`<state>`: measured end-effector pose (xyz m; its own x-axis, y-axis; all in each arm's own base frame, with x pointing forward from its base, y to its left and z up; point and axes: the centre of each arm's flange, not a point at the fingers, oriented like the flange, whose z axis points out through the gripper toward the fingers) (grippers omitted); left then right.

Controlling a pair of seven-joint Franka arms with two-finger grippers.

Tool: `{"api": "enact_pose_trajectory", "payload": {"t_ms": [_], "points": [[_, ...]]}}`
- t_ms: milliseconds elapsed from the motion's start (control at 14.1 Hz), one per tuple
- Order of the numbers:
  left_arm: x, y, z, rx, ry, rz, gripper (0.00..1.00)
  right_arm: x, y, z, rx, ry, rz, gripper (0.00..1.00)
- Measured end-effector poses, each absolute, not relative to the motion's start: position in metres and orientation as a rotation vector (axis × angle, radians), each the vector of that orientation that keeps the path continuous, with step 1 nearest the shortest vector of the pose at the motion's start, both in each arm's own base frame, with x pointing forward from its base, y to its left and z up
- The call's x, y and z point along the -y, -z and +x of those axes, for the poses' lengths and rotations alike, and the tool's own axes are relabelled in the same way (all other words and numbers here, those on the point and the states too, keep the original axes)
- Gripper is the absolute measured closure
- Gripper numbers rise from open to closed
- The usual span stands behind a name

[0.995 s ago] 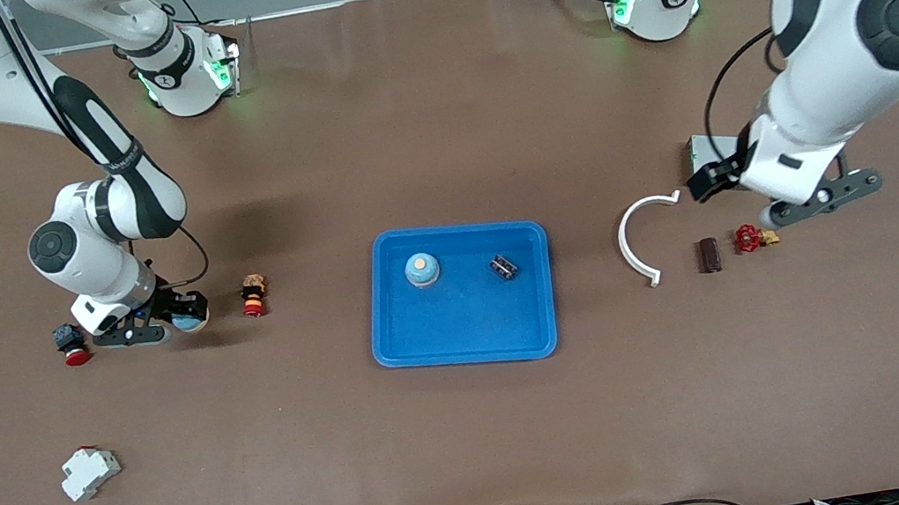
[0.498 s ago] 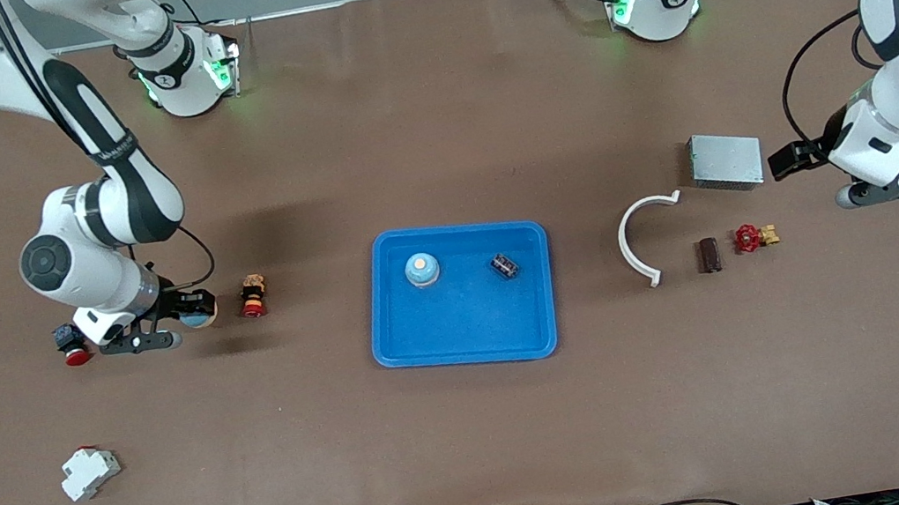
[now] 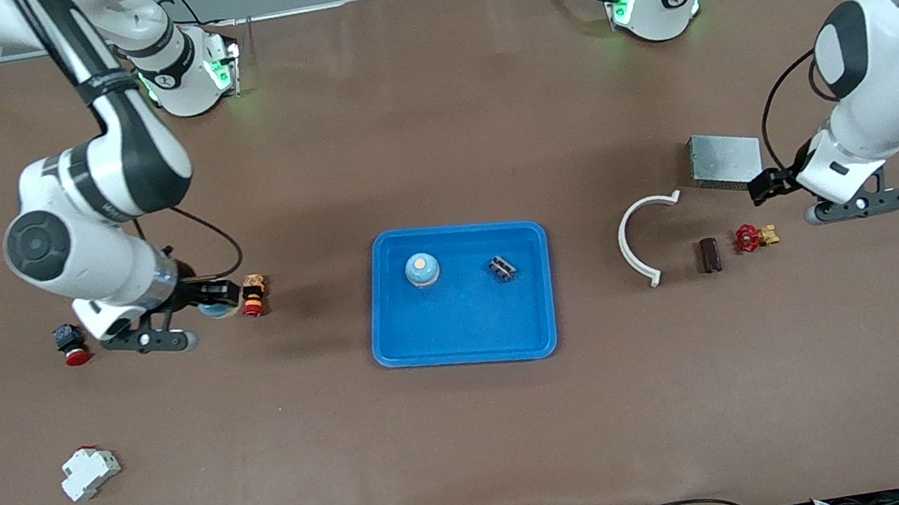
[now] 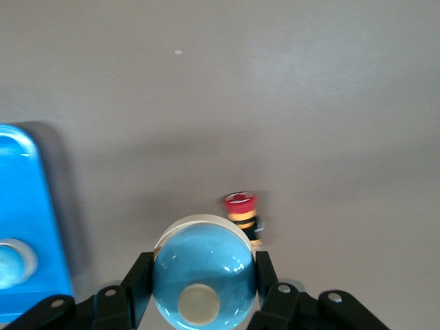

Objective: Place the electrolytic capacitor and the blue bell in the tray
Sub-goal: 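Reach the second capacitor with the left gripper while the right gripper carries the bell, then grasp the second capacitor with the left gripper while the right gripper lowers the bell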

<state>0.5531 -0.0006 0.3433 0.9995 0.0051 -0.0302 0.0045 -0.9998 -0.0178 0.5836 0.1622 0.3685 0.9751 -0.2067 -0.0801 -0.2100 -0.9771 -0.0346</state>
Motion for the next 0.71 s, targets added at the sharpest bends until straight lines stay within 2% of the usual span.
{"api": "enact_pose_trajectory", "payload": {"t_ms": [355,711], "points": [[0.016,-0.285,0.568,-0.030,-0.075,-3.174,0.00,-0.292,-0.381,0.581,-0.529,-0.044,-3.035,0.36],[0.049,-0.264,0.590,-0.106,-0.092,-3.202,0.00,-0.370,-0.320,0.596,-0.696,-0.064,-3.017,0.36]]}}
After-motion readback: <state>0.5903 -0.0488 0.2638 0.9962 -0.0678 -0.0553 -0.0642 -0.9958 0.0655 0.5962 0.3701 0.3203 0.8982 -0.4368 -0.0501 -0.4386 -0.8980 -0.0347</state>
